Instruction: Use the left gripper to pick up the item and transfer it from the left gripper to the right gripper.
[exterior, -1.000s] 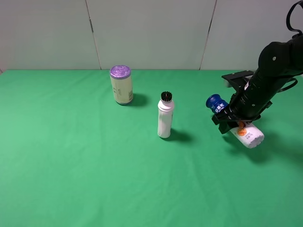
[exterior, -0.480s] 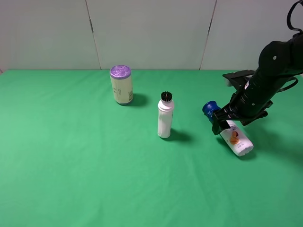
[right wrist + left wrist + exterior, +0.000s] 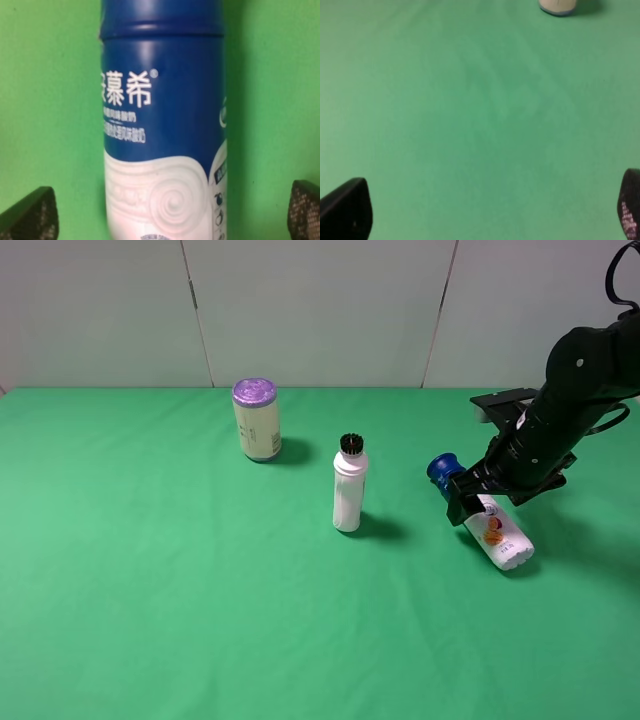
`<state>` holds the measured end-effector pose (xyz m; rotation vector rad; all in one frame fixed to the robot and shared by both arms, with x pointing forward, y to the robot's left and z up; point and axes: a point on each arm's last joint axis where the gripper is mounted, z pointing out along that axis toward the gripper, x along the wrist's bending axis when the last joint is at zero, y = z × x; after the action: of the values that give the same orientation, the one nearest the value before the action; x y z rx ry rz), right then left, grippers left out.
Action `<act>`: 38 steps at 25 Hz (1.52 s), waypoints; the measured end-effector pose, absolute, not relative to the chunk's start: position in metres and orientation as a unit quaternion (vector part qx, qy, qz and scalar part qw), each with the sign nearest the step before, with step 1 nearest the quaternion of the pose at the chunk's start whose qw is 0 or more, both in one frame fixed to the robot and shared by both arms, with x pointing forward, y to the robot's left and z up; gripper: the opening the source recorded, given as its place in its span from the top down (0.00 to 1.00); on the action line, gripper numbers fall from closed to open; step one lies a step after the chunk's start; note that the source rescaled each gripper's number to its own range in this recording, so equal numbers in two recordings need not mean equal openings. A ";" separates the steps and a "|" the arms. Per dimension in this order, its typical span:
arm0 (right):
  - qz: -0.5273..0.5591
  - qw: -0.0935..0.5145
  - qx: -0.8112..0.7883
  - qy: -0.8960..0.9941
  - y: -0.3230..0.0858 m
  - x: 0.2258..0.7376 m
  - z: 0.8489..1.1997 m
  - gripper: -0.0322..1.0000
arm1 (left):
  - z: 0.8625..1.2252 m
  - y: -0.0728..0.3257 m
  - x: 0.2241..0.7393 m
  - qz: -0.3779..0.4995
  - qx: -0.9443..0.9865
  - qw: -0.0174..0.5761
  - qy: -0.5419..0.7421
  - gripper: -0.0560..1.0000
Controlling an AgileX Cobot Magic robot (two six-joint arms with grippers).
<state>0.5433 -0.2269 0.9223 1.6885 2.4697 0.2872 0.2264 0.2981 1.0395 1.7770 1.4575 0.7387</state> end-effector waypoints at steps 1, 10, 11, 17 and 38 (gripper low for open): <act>0.095 0.067 0.561 0.820 -0.227 0.543 0.922 0.00 | 1.040 0.298 0.226 0.286 0.688 0.356 0.564 0.00; 0.125 0.096 0.555 0.817 -0.230 0.531 0.965 0.00 | 1.040 0.298 0.226 0.286 0.688 0.356 0.564 0.00; 0.130 0.100 0.554 0.816 -0.230 0.528 0.973 0.00 | 1.040 0.298 0.226 0.286 0.688 0.356 0.564 0.00; 0.163 0.125 0.564 0.800 -0.237 0.497 1.028 0.00 | 1.040 0.298 0.226 0.286 0.688 0.356 0.564 0.00; 0.254 0.174 0.597 0.741 -0.271 0.346 1.126 0.00 | 1.040 0.298 0.226 0.286 0.688 0.356 0.564 0.00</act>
<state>0.3459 -0.2705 1.1260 1.6943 2.1002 0.7198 0.2264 0.2981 1.0395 1.7770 1.4575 0.7387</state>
